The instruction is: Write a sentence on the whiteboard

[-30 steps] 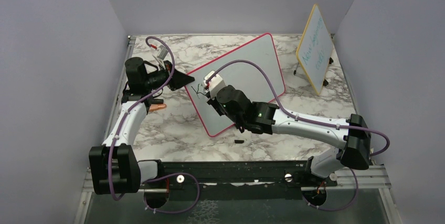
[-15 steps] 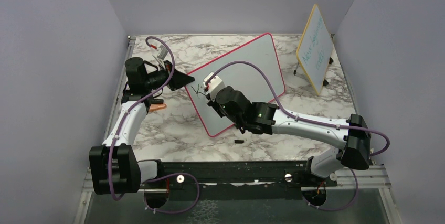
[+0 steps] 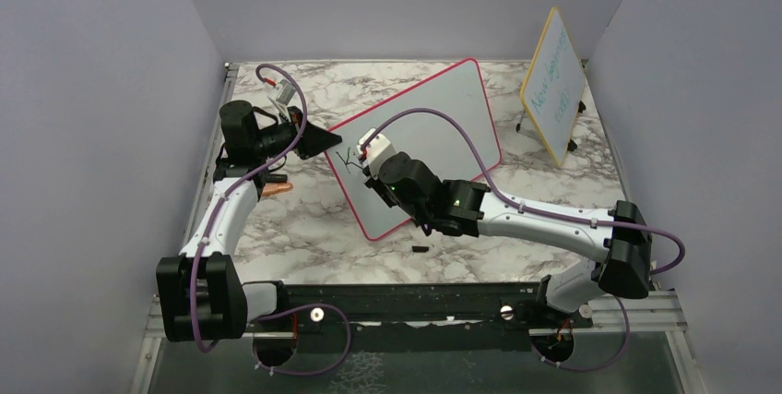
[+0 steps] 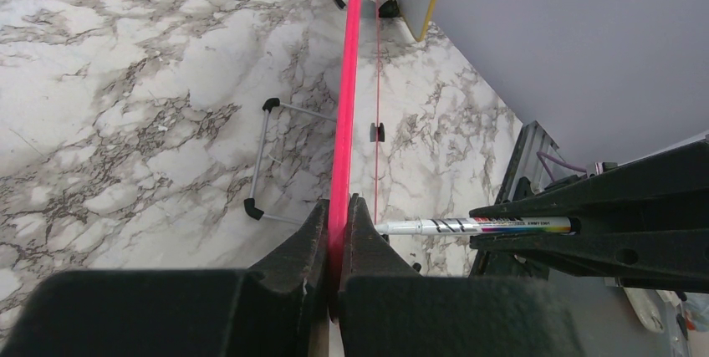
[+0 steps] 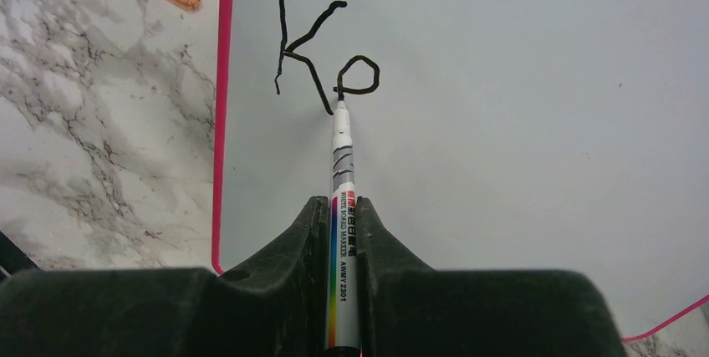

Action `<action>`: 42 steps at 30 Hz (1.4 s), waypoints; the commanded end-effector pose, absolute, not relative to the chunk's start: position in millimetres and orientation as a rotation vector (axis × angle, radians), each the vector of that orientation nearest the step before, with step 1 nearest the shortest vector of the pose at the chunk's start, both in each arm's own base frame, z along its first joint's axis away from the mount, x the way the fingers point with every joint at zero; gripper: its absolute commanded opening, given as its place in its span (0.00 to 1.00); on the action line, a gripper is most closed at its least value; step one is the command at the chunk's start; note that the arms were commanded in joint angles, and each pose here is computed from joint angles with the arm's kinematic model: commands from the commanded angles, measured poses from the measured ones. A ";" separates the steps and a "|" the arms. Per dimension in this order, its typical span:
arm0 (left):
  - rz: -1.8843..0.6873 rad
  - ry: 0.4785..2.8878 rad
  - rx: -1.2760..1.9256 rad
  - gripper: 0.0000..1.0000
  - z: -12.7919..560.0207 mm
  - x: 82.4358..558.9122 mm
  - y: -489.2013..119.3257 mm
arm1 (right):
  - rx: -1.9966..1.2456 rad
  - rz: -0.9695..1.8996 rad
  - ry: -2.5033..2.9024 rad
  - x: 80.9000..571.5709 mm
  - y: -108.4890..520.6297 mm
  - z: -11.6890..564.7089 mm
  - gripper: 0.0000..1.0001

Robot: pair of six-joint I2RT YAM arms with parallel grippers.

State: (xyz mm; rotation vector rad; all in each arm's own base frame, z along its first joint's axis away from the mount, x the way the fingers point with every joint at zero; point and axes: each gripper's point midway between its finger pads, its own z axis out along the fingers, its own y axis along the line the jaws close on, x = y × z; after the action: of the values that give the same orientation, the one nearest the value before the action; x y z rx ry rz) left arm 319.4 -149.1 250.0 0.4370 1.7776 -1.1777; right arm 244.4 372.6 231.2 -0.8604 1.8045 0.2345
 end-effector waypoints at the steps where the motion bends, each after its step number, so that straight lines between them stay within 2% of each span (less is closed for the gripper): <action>1: -1.147 1.816 0.455 0.00 232.9 322.4 -150.1 | -0.834 0.181 1.828 248.8 360.1 231.7 0.00; 28: -1.150 1.816 0.457 0.00 232.7 321.3 -150.4 | -0.777 0.130 1.816 254.7 348.8 235.5 0.01; 42: -1.149 1.815 0.457 0.00 233.1 321.7 -150.3 | -0.714 0.266 1.738 249.8 351.2 265.7 0.00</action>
State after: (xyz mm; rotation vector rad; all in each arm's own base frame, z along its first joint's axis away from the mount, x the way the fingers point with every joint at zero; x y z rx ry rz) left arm 319.3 -149.3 250.5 0.4392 1.7763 -1.1788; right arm 247.6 352.6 240.6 -0.7847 1.7859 0.1966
